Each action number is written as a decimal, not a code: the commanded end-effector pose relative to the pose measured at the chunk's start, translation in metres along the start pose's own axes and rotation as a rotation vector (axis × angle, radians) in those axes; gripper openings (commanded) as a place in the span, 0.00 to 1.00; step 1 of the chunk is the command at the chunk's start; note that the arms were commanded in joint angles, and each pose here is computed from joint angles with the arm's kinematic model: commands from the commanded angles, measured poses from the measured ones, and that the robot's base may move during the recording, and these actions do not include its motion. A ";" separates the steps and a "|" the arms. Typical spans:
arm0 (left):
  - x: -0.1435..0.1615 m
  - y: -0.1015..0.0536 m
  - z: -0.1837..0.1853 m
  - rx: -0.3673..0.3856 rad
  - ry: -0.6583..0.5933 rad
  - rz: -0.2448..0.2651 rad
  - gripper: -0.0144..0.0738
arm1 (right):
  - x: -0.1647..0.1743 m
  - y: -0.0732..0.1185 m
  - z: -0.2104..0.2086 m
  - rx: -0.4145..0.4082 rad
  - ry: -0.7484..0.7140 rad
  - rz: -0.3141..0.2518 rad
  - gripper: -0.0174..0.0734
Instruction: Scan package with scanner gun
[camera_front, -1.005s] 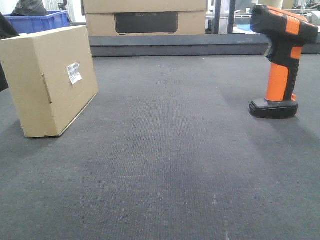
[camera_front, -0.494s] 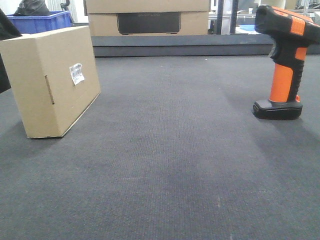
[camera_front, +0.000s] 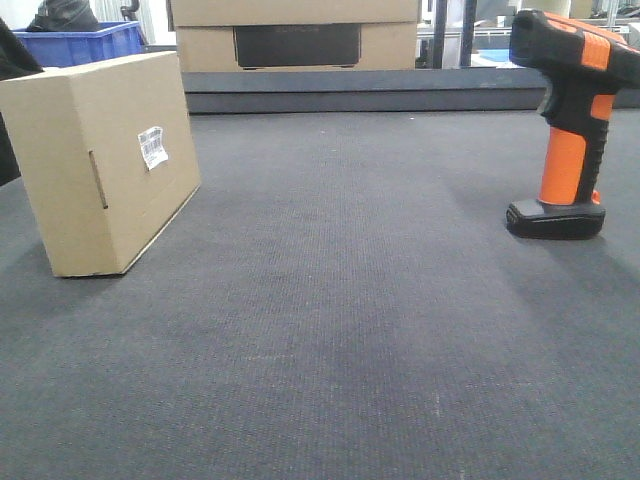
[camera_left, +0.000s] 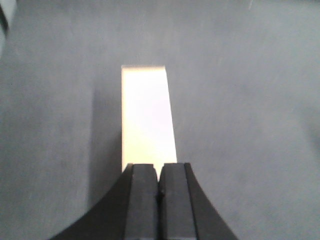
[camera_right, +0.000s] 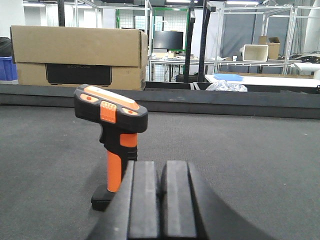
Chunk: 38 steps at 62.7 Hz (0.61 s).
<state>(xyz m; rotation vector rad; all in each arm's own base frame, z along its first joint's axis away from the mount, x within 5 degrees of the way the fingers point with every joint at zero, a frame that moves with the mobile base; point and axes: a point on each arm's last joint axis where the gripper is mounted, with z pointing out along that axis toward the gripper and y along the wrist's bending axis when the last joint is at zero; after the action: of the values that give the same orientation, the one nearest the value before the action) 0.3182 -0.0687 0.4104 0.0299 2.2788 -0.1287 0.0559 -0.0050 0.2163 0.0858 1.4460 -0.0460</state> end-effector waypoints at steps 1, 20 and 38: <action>-0.003 -0.011 0.013 -0.082 0.072 0.014 0.04 | -0.002 0.000 0.000 0.002 -0.016 -0.010 0.01; 0.002 -0.024 0.045 0.004 0.230 -0.083 0.04 | -0.002 0.000 0.000 0.002 -0.016 -0.010 0.01; 0.006 -0.019 0.046 -0.030 0.278 -0.022 0.54 | -0.002 0.000 0.000 0.002 -0.016 -0.010 0.01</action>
<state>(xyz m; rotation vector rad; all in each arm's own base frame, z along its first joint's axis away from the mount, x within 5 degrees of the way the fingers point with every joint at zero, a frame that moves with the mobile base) 0.3476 -0.0952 0.3733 0.0015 2.5691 -0.1257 0.0559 -0.0050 0.2160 0.0857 1.4501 -0.0457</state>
